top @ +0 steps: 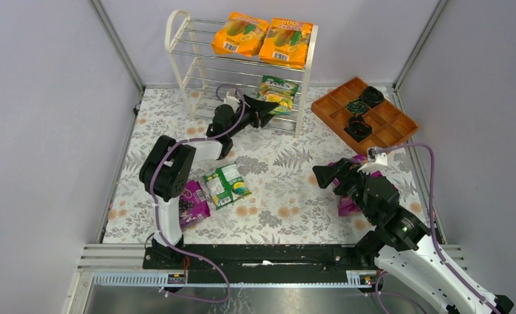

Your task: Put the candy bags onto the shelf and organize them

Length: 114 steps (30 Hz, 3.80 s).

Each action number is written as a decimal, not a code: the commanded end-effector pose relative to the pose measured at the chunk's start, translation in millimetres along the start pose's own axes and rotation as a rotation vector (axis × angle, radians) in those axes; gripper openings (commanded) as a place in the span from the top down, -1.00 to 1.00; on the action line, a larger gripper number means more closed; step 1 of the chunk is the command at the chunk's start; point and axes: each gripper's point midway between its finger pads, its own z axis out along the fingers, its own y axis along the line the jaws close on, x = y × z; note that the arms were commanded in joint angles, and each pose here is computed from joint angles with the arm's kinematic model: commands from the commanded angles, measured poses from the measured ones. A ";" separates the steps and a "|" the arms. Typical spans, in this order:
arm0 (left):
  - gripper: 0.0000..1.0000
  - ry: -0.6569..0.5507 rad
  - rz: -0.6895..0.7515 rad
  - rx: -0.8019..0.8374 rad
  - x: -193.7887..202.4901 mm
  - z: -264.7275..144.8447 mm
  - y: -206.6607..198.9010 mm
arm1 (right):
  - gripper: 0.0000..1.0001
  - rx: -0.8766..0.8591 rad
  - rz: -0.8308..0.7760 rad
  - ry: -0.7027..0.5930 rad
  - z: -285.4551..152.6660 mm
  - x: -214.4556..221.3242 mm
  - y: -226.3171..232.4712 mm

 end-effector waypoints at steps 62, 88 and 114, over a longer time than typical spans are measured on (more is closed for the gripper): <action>1.00 -0.025 0.193 0.371 3.5 54.3 -54.2 | -1.00 0.006 0.007 -0.031 -4.7 -10.1 1.7; -0.18 0.090 0.136 0.016 8.5 16.6 -11.1 | -1.00 0.001 0.012 -0.029 -2.0 -5.7 0.0; 0.67 0.004 0.201 -0.029 -42.8 20.3 -17.6 | -1.00 -0.001 0.004 -0.007 1.3 -3.9 3.8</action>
